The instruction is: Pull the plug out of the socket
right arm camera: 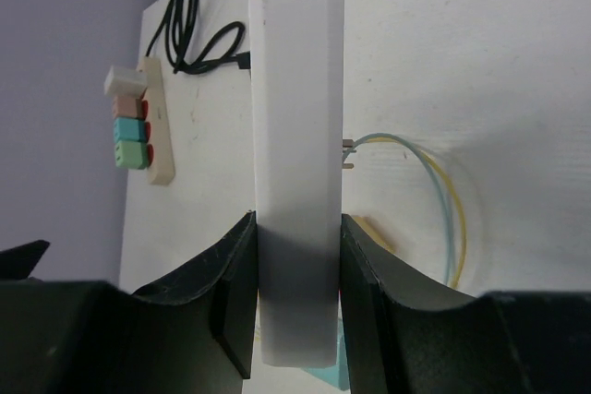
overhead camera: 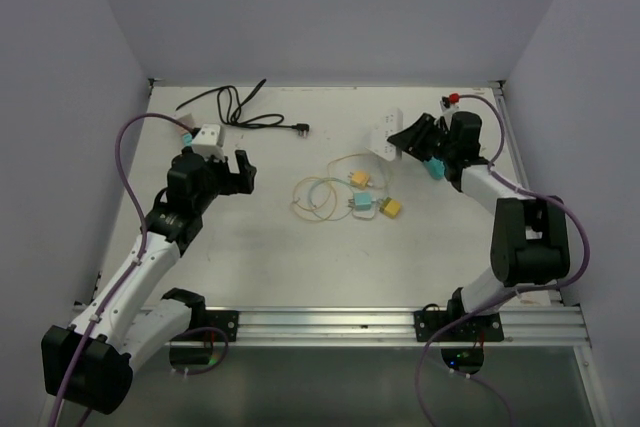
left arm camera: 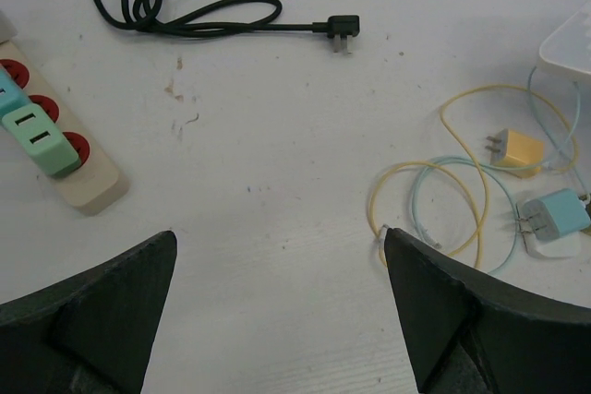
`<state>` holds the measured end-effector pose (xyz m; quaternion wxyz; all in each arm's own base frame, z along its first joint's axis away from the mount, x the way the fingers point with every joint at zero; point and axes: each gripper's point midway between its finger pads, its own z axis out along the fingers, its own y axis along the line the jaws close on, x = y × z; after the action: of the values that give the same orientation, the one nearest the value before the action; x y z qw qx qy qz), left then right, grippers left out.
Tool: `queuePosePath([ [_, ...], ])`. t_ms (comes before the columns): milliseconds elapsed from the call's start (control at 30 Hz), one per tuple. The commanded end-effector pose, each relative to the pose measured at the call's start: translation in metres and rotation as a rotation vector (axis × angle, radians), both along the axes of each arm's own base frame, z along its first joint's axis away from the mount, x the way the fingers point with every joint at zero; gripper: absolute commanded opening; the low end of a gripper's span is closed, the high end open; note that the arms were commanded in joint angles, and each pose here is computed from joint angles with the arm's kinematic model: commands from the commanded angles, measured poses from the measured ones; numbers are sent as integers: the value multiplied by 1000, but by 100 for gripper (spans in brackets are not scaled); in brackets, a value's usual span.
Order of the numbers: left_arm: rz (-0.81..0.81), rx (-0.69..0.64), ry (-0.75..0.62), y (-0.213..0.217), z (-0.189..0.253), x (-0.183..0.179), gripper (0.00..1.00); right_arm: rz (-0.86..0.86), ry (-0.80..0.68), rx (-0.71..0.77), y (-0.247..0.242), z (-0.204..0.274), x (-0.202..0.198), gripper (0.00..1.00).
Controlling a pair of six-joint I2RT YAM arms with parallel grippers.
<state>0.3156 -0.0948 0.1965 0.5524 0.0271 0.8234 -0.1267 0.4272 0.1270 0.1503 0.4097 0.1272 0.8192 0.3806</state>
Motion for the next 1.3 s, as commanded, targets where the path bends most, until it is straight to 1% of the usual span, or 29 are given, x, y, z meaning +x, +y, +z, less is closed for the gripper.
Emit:
queuePosePath([
  [0, 56, -5, -41, 9, 21, 6, 97, 96, -178, 163, 23, 71, 16, 0],
  [133, 51, -6, -31, 8, 19, 6, 97, 209, -208, 271, 42, 86, 7, 0],
  [200, 48, -7, -31, 7, 19, 7, 97, 234, -245, 306, 45, 100, 5, 0],
  [367, 47, -7, -26, 7, 17, 6, 97, 230, -307, 303, 44, 117, 12, 0],
  [467, 48, -5, -28, 7, 18, 6, 97, 198, -303, 286, 39, 117, 23, 0],
  [533, 47, -2, -26, 7, 17, 6, 97, 133, -277, 237, 30, 106, 35, 0],
  [567, 48, -4, -25, 7, 17, 6, 97, 55, -227, 172, 18, 85, 45, 0],
  [633, 48, 0, -26, 8, 17, 6, 97, 16, -206, 123, 10, 70, 51, 0],
  [800, 49, 0, -26, 8, 17, 6, 97, -77, -113, 123, -8, 24, 70, 0],
  [1033, 60, 3, -29, 10, 17, 6, 97, -129, -71, 109, -18, -14, 92, 0],
  [1233, 61, 4, -28, 10, 17, 6, 97, -167, -27, 101, -24, -43, 95, 0],
  [1267, 61, 5, -25, 10, 16, 6, 97, -187, -19, 92, -27, -48, 95, 2],
])
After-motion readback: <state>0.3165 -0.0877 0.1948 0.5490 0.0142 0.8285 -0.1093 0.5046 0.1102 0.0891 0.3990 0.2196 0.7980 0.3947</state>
